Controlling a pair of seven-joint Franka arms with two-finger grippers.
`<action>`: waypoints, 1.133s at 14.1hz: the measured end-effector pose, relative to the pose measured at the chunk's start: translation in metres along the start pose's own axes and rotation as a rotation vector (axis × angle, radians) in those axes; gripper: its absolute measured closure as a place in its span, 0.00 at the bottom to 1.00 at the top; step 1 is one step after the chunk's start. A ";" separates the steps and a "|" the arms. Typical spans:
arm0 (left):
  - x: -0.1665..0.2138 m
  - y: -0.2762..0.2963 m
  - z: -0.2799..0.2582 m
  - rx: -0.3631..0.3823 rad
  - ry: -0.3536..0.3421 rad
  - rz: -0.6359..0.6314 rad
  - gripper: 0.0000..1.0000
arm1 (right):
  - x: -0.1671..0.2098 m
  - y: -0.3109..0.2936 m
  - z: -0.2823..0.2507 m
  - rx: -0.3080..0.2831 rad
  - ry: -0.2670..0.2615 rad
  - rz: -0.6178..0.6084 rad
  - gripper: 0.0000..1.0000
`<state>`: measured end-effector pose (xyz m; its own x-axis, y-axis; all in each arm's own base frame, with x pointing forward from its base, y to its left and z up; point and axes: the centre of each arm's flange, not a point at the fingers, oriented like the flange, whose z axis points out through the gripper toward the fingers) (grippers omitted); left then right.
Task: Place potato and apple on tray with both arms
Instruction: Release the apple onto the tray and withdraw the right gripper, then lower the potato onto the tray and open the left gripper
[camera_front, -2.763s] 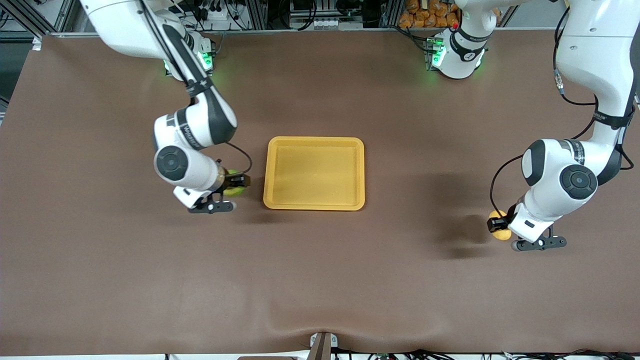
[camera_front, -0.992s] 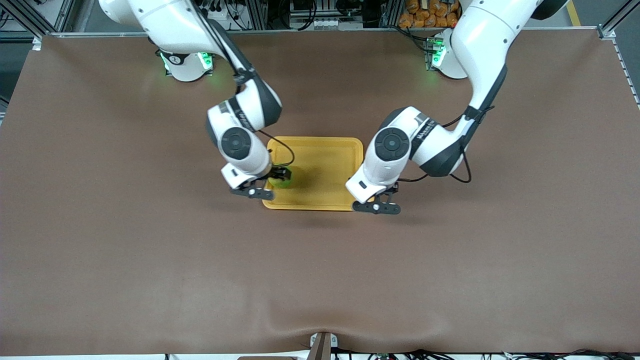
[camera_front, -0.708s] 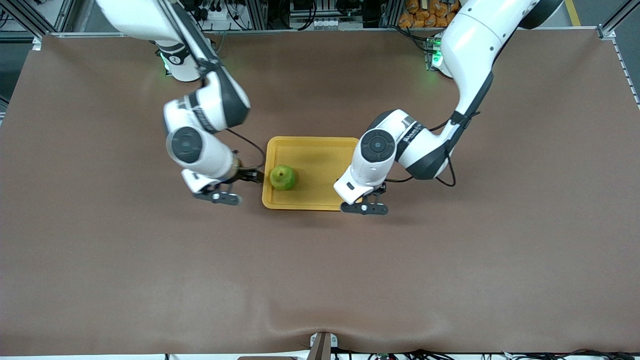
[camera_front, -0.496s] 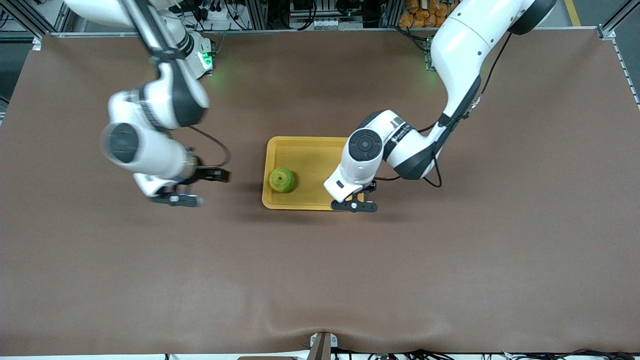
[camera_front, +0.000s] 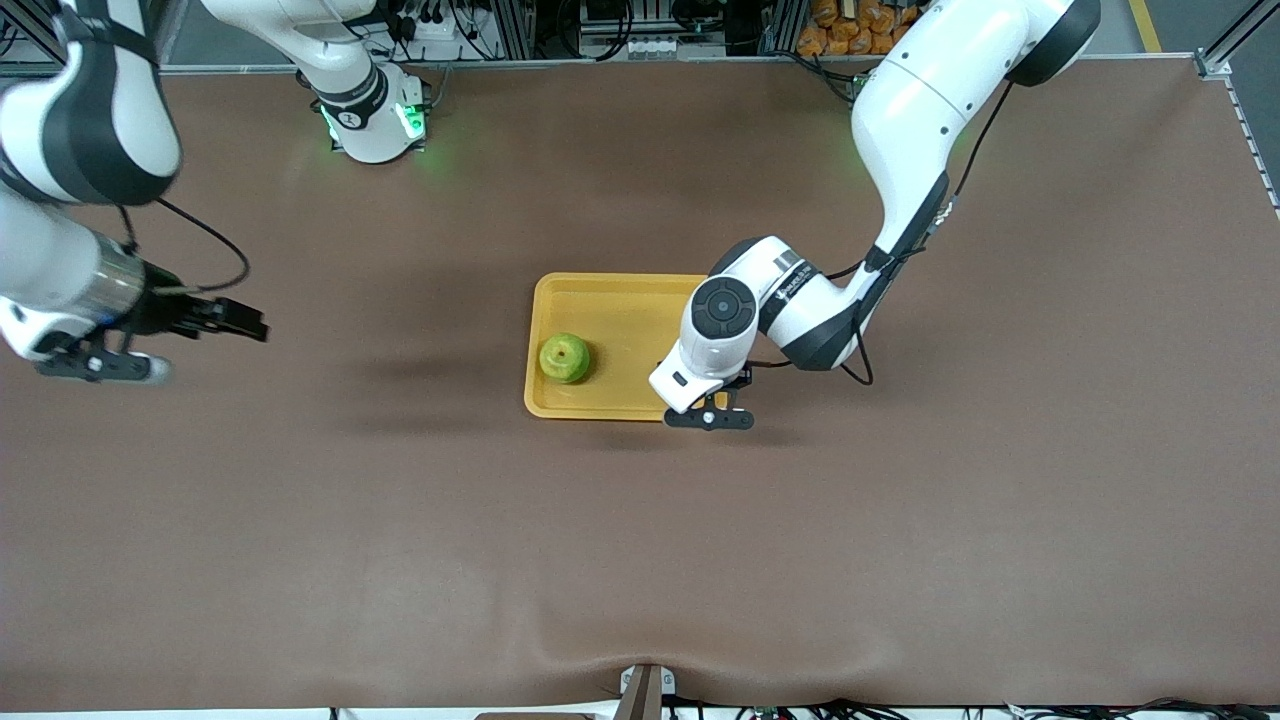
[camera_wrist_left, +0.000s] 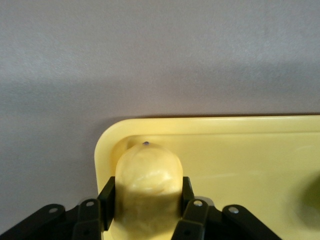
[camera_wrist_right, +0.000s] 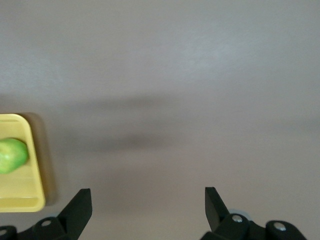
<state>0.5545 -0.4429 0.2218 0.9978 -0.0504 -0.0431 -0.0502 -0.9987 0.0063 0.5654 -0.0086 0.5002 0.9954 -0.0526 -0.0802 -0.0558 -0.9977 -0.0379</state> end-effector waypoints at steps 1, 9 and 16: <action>-0.001 0.002 0.002 0.001 -0.003 -0.003 0.47 | -0.006 0.002 -0.011 -0.012 0.011 -0.007 0.00; -0.004 0.005 0.009 0.017 -0.001 -0.014 0.47 | -0.030 0.010 -0.093 -0.014 0.001 0.001 0.00; -0.003 0.003 0.011 0.035 0.013 -0.001 0.12 | -0.032 0.009 -0.120 -0.014 0.019 0.000 0.00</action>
<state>0.5508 -0.4460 0.2108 0.9983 -0.0498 -0.0305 -0.0506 -0.9983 -0.0289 0.5421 -0.0207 0.6216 0.9967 -0.0535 -0.0608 -0.0551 -0.9982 -0.0244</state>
